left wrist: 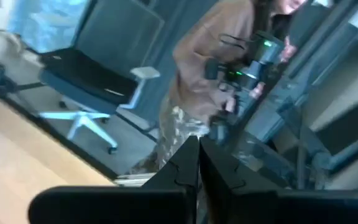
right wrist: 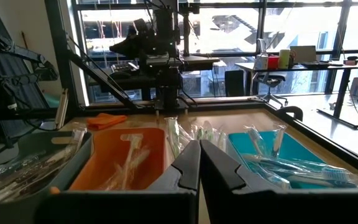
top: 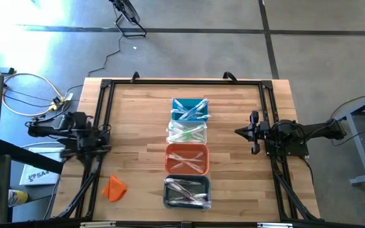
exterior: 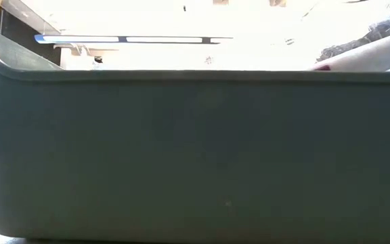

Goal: Pick & Place Toothbrushes
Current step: Return to home position

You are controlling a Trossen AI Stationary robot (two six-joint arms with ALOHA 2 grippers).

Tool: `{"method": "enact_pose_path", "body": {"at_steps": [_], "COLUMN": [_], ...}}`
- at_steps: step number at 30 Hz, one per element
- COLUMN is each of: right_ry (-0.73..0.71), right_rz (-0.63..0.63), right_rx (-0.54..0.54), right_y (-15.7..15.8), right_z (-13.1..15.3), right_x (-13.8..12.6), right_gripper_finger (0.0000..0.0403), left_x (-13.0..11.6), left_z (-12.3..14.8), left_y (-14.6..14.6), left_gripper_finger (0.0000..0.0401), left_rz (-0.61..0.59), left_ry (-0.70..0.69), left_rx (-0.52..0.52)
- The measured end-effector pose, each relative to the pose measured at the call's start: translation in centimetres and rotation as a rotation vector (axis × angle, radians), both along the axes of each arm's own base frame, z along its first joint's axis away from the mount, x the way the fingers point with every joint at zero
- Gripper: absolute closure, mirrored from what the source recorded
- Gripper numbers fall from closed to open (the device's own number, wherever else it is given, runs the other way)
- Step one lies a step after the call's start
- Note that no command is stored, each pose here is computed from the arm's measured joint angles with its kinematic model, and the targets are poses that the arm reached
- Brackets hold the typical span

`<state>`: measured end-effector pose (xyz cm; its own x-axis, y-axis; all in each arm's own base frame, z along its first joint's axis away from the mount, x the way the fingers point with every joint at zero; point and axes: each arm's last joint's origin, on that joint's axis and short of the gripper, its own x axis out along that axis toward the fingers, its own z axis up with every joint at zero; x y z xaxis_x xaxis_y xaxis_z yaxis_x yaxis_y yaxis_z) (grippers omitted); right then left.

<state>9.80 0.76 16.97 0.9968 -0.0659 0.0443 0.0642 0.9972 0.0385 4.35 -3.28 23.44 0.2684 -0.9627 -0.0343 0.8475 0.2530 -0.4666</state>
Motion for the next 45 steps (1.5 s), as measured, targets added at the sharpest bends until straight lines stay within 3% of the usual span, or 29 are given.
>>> {"method": "enact_pose_path", "body": {"at_steps": [30, 34, 39, 45], "right_ry": [0.000, 0.000, 0.000, 0.000], "right_rz": [0.000, 0.000, 0.000, 0.000], "right_rx": [0.000, 0.000, 0.000, 0.000], "right_y": [0.0, 0.0, 0.0, 0.0], "right_z": [0.0, 0.0, 0.0, 0.0], "right_x": [0.0, 0.0, 0.0, 0.0], "right_gripper_finger": [0.0401, 0.0401, 0.0401, 0.0401], "left_x": [-0.2, 0.0, 0.7, 1.2], "left_z": [0.4, -0.5, -1.3, -1.6], "left_y": [0.1, 0.2, 0.8, 1.7], "left_gripper_finger": [0.0391, 0.0391, 0.0391, 0.0391], "left_rz": [0.037, 0.168, 0.502, 0.823], "left_ry": [-0.001, 0.030, 0.077, -0.050], "left_rx": [0.010, 0.070, 0.171, 0.371]}}
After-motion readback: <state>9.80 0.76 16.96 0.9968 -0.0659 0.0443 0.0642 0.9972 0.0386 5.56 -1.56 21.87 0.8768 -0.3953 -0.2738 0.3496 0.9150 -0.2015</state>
